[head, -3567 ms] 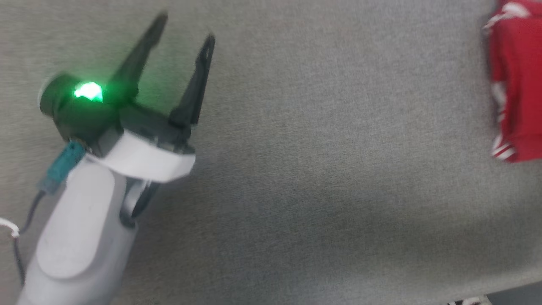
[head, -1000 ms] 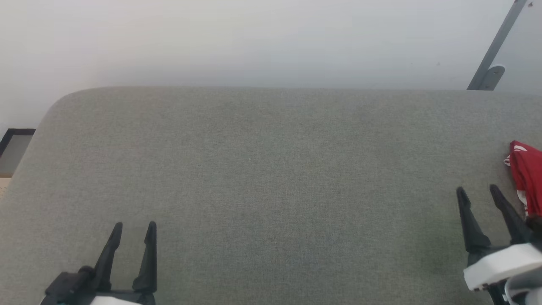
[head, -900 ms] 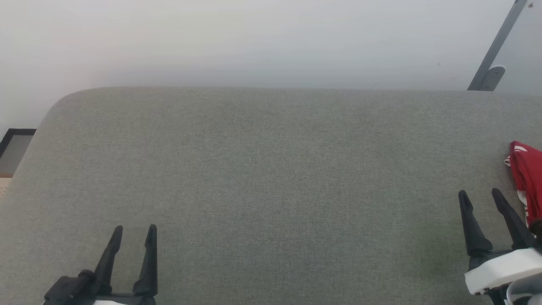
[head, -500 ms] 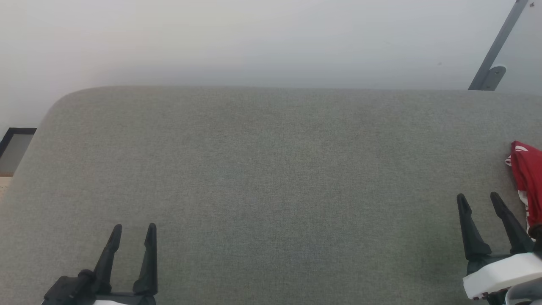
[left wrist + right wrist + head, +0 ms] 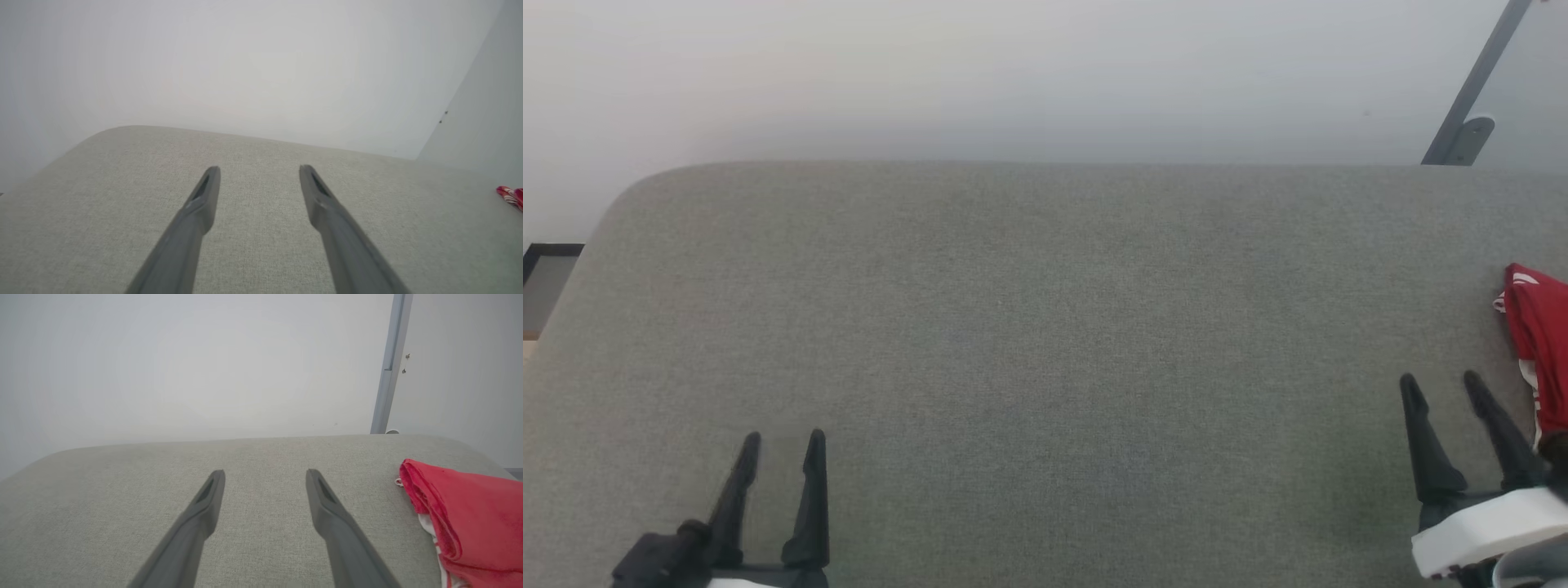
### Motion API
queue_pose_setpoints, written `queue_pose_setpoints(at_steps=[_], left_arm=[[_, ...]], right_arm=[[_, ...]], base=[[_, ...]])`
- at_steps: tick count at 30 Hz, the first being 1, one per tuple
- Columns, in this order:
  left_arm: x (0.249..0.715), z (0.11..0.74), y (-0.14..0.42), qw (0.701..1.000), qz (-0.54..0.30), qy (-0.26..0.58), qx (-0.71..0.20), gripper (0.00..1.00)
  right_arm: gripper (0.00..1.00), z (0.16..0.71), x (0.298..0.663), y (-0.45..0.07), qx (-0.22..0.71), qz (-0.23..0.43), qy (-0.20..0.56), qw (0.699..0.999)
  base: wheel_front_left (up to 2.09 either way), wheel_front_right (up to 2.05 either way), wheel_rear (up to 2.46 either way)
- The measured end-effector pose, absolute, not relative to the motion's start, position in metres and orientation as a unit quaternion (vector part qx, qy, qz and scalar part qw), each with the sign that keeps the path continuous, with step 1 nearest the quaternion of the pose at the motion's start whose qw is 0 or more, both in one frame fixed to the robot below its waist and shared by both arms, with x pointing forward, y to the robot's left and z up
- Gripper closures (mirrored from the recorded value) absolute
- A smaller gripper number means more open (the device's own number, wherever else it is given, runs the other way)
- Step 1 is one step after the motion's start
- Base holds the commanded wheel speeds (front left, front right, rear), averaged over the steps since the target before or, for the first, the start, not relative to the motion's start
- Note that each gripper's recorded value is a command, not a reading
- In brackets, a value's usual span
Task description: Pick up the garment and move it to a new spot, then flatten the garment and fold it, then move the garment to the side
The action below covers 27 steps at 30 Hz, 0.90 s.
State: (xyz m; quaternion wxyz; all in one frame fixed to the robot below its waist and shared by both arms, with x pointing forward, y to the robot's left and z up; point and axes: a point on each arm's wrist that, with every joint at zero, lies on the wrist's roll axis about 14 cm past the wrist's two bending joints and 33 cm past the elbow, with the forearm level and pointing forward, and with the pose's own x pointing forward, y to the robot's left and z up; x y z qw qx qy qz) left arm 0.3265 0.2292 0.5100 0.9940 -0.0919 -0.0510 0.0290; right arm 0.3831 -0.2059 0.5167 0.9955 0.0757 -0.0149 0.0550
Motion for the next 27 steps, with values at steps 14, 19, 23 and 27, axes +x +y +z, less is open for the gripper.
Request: queue_pose_setpoints(at_steps=[14,19,23,27], left_arm=[[0.325,0.485,0.227,0.984,0.045,-0.012,-0.172,1.0],[0.328,0.482,0.228,0.976,0.052,-0.005,-0.212,1.0],[0.332,0.483,0.228,0.968,0.055,-0.006,-0.245,1.0],[0.335,0.482,0.229,0.96,0.057,-0.005,-0.274,1.0]], right_arm=[[1.0,0.484,0.373,-0.204,0.161,0.031,0.036,0.986],[1.0,0.484,0.374,-0.206,0.202,0.021,0.038,0.978],[1.0,0.486,0.376,-0.206,0.234,0.017,0.036,0.971],[1.0,0.484,0.375,-0.206,0.264,0.011,0.039,0.964]], base=[[0.0,0.0,0.0],[0.0,0.0,0.0],[0.0,0.0,0.0],[0.0,0.0,0.0]])
